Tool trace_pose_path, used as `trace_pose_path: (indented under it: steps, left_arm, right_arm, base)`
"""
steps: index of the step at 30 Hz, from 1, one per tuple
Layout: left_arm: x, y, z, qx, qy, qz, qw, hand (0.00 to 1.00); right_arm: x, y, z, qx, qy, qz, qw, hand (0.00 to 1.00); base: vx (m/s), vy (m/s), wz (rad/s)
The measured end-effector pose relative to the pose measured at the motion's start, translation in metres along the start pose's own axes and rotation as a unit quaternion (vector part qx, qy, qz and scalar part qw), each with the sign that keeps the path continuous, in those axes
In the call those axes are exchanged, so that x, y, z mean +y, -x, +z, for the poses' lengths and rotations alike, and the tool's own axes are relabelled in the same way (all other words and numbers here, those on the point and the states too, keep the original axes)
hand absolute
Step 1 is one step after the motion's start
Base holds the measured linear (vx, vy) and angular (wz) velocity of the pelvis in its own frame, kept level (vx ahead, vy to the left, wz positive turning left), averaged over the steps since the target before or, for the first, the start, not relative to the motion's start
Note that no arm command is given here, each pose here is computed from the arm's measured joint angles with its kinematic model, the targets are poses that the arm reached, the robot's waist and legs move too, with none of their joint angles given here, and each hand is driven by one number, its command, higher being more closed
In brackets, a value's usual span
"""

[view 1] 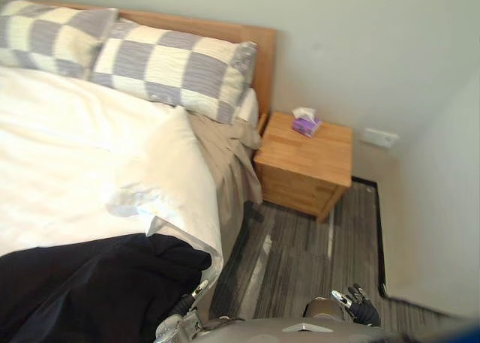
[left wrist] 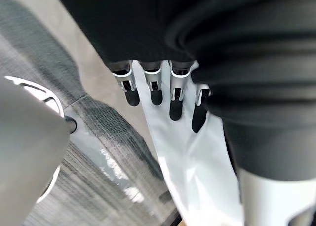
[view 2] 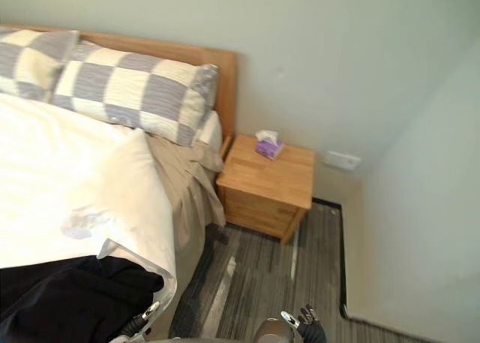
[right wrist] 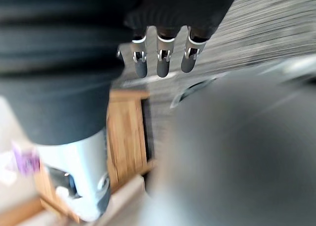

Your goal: Tidy the bed and pick cloth on bed and put in laundry

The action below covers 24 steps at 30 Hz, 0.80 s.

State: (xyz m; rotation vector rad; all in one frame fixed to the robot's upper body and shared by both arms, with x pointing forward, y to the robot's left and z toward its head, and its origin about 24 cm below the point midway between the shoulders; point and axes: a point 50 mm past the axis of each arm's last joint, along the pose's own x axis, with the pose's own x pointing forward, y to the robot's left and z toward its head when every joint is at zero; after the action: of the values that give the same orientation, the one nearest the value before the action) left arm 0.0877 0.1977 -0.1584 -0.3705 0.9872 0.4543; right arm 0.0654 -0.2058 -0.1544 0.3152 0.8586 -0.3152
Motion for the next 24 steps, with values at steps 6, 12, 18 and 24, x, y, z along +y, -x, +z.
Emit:
trace_pose_path:
  steps: [6,12,18,24]
  left_arm:
    - [0.003,0.000,-0.004,0.016,0.070,0.039,0.997,0.00]
    - [-0.006,0.002,-0.013,0.030,0.091,0.054,0.994,0.00]
    - [0.013,0.005,-0.005,-0.006,0.097,0.090,0.991,0.00]
    - [0.005,0.004,-0.004,-0.005,0.064,0.074,0.995,0.00]
  right_arm:
    - [0.002,-0.002,0.005,0.008,0.030,0.053,0.998,0.00]
    - [0.005,-0.010,0.020,0.034,0.135,0.109,0.984,0.00]
    - [0.024,-0.012,0.010,0.070,0.127,0.138,0.980,0.00]
    - [0.014,-0.012,0.008,0.083,0.087,0.090,0.989,0.00]
  base:
    - [0.36,-0.413,1.42]
    - [0.24,-0.313,0.95]
    - [0.05,-0.194,0.96]
    - [0.04,-0.020,1.29]
